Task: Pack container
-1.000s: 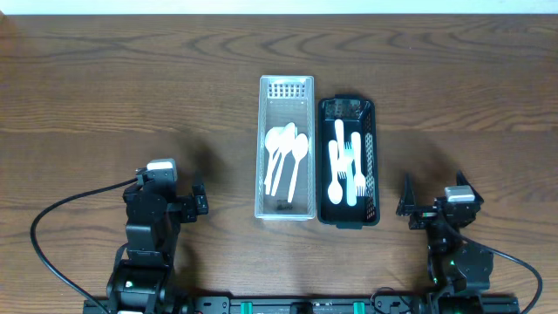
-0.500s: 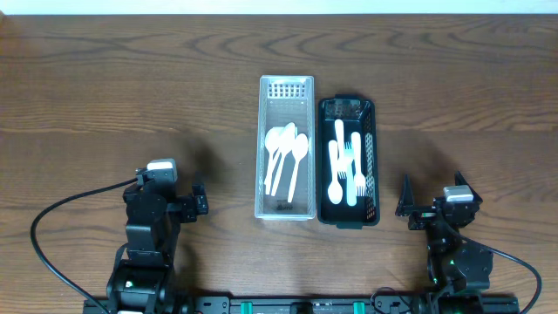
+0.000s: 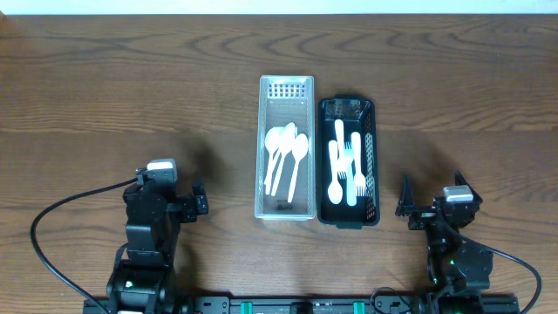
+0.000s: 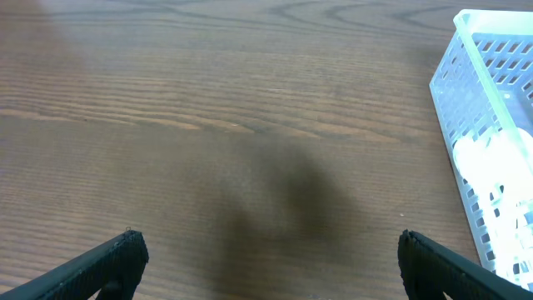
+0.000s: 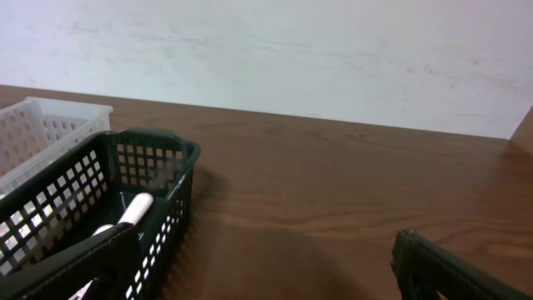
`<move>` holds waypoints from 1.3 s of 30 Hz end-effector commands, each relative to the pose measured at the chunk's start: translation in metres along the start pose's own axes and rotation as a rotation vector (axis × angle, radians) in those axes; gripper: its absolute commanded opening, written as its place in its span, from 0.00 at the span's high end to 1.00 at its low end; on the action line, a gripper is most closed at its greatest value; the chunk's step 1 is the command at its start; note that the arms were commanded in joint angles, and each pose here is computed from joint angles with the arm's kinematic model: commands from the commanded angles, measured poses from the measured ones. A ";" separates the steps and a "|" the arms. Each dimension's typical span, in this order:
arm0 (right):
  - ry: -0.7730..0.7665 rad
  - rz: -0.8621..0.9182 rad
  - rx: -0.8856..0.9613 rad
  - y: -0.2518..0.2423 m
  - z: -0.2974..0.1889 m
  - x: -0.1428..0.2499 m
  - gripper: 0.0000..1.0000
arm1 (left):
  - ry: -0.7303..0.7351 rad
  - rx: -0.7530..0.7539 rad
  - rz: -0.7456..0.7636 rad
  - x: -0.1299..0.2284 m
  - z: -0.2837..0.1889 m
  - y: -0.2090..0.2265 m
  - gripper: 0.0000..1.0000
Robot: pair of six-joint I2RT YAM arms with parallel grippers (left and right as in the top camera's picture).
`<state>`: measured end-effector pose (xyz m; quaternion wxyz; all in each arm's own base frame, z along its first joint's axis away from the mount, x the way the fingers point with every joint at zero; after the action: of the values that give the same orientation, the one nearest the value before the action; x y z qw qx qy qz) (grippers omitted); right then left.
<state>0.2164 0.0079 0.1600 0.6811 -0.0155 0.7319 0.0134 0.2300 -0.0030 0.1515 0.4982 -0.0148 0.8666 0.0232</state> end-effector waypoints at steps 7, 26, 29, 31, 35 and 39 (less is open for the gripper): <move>0.000 -0.013 -0.024 0.004 0.000 0.001 0.01 | -0.012 -0.010 0.012 -0.003 -0.001 0.001 0.02; 0.000 -0.013 -0.024 0.004 0.000 0.001 0.01 | -0.215 0.019 -0.009 -0.008 -0.054 0.006 0.02; 0.000 -0.013 -0.024 0.004 0.000 0.001 0.01 | -0.297 0.023 -0.020 -0.008 -0.048 0.005 0.02; 0.000 -0.013 -0.024 0.004 0.000 0.001 0.01 | -0.354 0.022 -0.029 -0.010 -0.042 0.005 0.02; 0.000 -0.013 -0.024 0.004 0.000 0.001 0.01 | -0.476 0.010 -0.050 -0.016 -0.031 0.007 0.02; 0.000 -0.013 -0.024 0.004 0.000 0.001 0.01 | -0.501 -0.012 -0.061 -0.009 -0.021 0.011 0.02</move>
<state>0.2164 0.0080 0.1601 0.6812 -0.0159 0.7318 0.0136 0.2141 0.0030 0.1795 0.6986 -0.0377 0.7145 0.0045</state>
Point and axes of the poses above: each gripper's point midway between its finger pads, its own z axis out along the fingers, its own y axis along the line the jaws close on, x = y × z, the point moved 3 cm from there along -z, back along the fingers, and after that the axes turned 2 degrees about z, right-handed, at the moved point
